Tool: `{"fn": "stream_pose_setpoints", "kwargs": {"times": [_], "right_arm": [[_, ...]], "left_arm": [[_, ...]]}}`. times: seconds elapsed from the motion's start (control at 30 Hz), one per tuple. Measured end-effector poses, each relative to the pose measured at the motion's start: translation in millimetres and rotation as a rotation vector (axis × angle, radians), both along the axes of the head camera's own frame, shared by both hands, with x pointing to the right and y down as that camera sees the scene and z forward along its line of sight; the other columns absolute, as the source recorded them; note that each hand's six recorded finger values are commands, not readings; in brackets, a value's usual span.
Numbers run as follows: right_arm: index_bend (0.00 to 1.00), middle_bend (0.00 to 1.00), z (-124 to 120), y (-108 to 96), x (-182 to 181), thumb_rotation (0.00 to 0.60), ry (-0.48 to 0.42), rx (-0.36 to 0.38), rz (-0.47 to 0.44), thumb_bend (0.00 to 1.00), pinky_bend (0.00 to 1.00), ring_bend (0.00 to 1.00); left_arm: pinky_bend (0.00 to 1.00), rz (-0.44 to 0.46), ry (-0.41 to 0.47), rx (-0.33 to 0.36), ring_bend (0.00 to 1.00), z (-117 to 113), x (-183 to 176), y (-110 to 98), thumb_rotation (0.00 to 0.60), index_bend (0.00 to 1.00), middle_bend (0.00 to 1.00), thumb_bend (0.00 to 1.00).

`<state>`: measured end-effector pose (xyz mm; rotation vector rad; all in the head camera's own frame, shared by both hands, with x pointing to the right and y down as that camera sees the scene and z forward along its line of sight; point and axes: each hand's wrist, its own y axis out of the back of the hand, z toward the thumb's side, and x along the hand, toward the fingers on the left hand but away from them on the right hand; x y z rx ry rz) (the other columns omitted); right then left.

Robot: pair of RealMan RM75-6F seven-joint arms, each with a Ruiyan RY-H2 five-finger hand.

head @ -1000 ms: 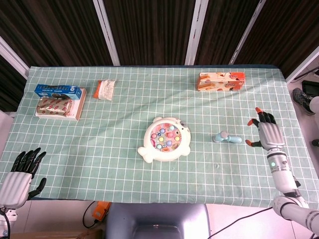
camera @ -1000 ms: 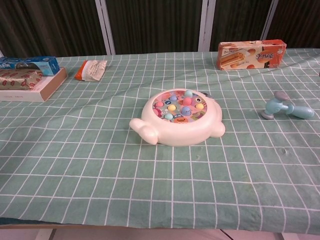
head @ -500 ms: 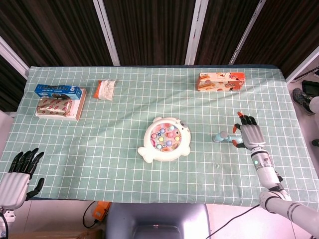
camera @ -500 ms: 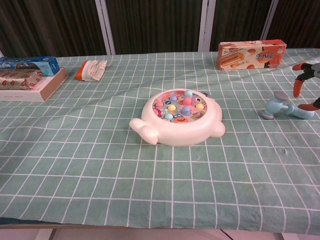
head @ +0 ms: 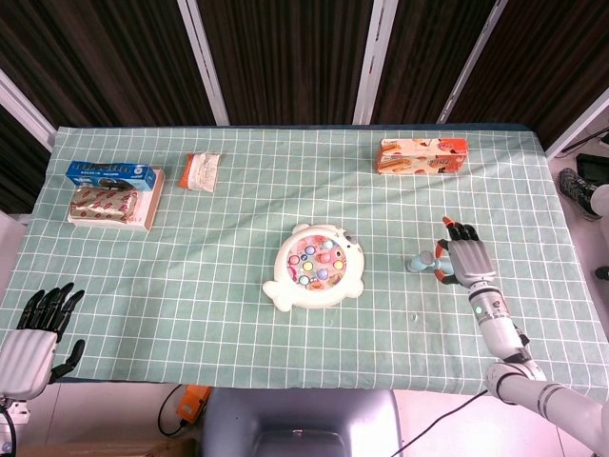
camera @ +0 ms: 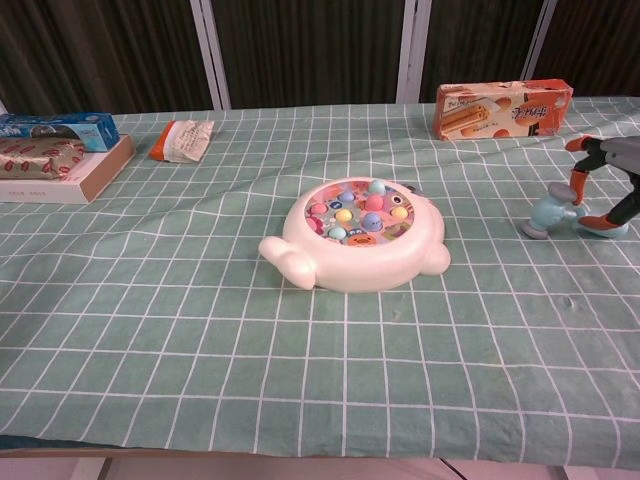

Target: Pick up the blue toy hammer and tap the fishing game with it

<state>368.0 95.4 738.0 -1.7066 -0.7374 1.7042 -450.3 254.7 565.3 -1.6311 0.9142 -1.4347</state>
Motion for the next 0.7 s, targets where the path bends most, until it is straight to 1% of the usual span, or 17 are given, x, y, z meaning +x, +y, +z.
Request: {"fn": "stream_pose_setpoints", "kwargs": {"times": [0.1, 0.7], "right_arm": [[0.6, 0.0, 0.2, -0.4, -1.8, 0.6, -0.002, 0.0, -0.002, 0.49, 0.0, 0.0], [0.63, 0.0, 5.9, 0.5, -6.3, 0.6, 0.006, -0.014, -0.01, 0.5, 0.0, 0.0]], "left_arm": [[0.0, 0.0, 0.002, 0.001, 0.0, -0.5, -0.1, -0.1, 0.6, 0.0, 0.0, 0.42], [0.0, 0.001, 0.005, -0.001, 0.0, -0.9, -0.2, 0.3, 0.6, 0.0, 0.0, 0.42]]}}
